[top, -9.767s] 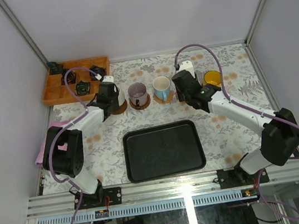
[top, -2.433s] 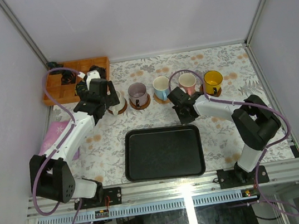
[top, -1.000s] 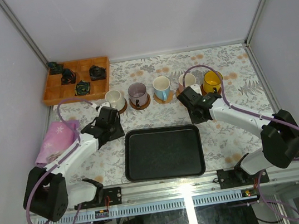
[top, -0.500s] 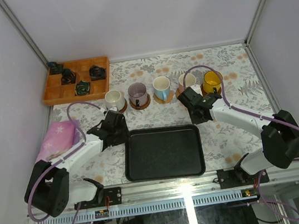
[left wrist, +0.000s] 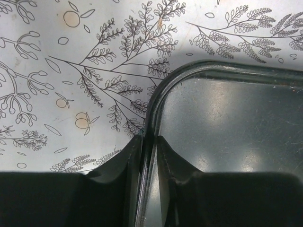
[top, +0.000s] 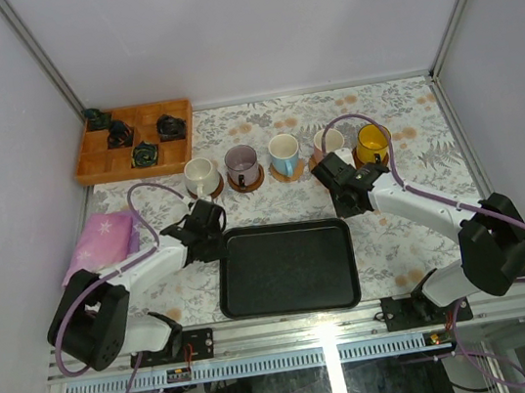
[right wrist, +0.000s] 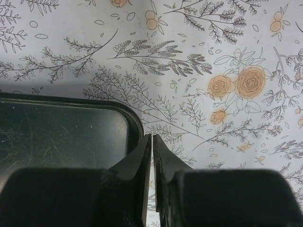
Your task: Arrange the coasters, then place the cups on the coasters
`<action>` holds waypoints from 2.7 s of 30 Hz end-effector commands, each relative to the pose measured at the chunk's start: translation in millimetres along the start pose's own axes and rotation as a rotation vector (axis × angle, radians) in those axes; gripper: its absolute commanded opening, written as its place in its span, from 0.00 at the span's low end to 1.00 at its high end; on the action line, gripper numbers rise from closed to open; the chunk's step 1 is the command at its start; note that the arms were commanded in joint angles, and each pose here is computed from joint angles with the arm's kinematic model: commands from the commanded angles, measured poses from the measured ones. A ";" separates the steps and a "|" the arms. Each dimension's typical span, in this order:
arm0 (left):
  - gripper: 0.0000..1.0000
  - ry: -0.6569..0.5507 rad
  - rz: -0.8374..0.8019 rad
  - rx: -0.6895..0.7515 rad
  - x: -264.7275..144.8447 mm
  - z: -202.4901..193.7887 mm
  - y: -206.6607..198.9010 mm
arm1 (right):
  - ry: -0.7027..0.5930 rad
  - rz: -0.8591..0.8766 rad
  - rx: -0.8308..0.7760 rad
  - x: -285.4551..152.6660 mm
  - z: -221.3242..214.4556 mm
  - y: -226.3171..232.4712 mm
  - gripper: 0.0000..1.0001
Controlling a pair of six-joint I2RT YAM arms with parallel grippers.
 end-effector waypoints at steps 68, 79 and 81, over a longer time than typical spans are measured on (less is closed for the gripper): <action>1.00 -0.663 0.403 -0.345 -108.9 182.7 119.1 | -0.538 -0.132 0.720 -45.1 155.7 -175.2 0.99; 1.00 -0.654 0.401 -0.430 -108.8 180.6 146.7 | -0.360 -0.380 0.759 -32.3 148.7 -186.1 0.99; 1.00 -0.650 0.403 -0.433 -108.2 182.0 148.3 | -0.341 -0.397 0.755 -28.2 145.4 -186.5 0.99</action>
Point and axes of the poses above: each gripper's point midway between its finger pads, its own x axis out along the fingers, its own y axis along the line the jaws close on, z = x × y, the point moved 10 cm from there along -x, back along the fingers, and after that the axes turned 11 degrees about x, right-handed, at the moved point
